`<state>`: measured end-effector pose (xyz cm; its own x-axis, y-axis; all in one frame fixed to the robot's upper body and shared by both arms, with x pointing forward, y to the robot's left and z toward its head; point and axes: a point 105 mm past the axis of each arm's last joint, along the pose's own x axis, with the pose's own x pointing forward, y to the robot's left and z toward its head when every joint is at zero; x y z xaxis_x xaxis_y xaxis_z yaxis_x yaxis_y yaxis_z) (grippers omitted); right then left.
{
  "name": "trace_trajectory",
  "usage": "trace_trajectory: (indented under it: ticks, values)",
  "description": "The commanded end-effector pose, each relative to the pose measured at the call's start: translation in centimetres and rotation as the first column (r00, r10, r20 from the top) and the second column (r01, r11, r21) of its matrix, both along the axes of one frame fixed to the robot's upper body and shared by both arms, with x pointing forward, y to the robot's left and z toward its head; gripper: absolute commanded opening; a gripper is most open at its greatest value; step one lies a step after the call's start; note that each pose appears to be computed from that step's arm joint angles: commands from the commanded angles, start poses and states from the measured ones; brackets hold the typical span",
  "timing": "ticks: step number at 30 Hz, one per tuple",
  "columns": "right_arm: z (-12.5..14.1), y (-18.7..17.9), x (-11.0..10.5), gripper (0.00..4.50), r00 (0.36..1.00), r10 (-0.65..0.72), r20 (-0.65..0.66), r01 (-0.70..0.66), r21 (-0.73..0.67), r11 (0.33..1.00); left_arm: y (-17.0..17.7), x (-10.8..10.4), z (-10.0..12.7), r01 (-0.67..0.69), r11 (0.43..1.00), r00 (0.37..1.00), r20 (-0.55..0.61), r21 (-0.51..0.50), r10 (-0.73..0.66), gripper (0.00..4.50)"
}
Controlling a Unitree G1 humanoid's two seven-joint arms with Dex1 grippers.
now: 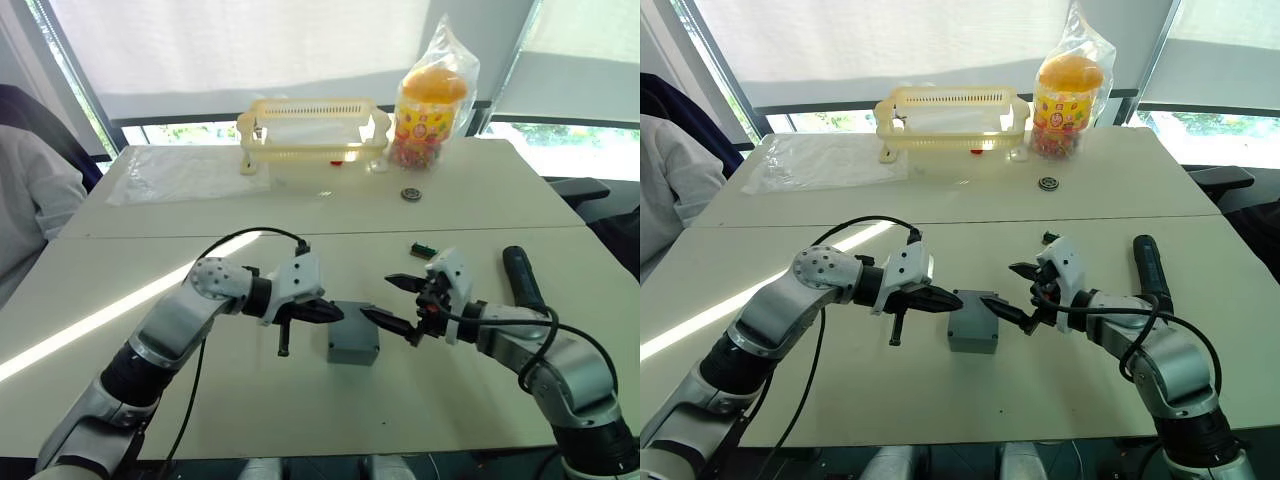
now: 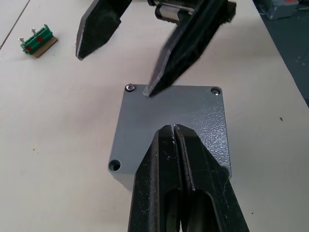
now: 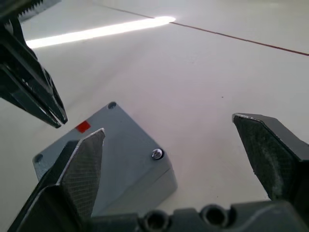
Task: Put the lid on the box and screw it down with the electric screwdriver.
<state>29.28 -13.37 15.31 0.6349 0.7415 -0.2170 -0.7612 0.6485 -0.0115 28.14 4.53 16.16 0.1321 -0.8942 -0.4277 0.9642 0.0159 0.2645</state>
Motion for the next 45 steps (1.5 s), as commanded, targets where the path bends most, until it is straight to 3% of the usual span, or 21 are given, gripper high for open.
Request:
trace_trajectory:
  ticks: [1,6,11,16,19,22,25,32,45]
  values:
    - [3.1,-1.0,-0.9,4.47,1.000,0.019,0.012,-0.020,0.115,0.993,-0.3,-0.2,1.2,0.021,0.999,1.000,0.022,-0.038,-0.020,0.00]
    - [7.2,-6.0,-1.1,4.47,0.996,-0.077,-0.042,0.085,0.237,0.968,-0.8,-0.7,3.0,0.037,0.990,0.999,-0.011,-0.136,-0.039,0.00]
    - [9.9,-11.7,-0.6,4.47,0.961,-0.275,-0.030,0.274,0.217,0.937,-1.1,-0.9,3.1,0.048,0.988,0.999,0.009,-0.148,-0.048,0.00]
    - [10.0,-18.6,0.4,4.47,0.841,-0.540,-0.030,0.539,-0.036,0.842,-1.6,-1.1,3.4,0.065,0.988,0.997,0.046,-0.143,-0.059,0.00]
    - [8.3,-21.5,0.3,4.47,0.760,-0.635,-0.142,0.599,-0.226,0.768,-1.9,-1.6,3.1,0.095,0.989,0.994,0.071,-0.113,-0.087,0.00]
    - [5.8,-23.0,-0.3,4.47,0.663,-0.697,-0.273,0.578,-0.405,0.709,-2.3,-1.8,3.5,0.102,0.983,0.994,0.056,-0.149,-0.095,0.00]
    - [4.8,-22.4,0.6,4.47,0.633,-0.659,-0.405,0.536,-0.385,0.751,-2.7,-1.8,3.3,0.100,0.983,0.994,0.054,-0.157,-0.092,0.00]
    - [1.7,-23.4,2.3,4.47,0.491,-0.697,-0.523,0.538,-0.447,0.715,-3.8,-1.7,2.3,0.073,0.975,0.997,0.006,-0.209,-0.073,0.00]
    - [-0.9,-24.1,2.2,4.47,0.473,-0.688,-0.551,0.387,-0.572,0.724,-3.8,-2.4,1.0,0.039,0.983,0.999,-0.008,-0.180,-0.041,0.00]
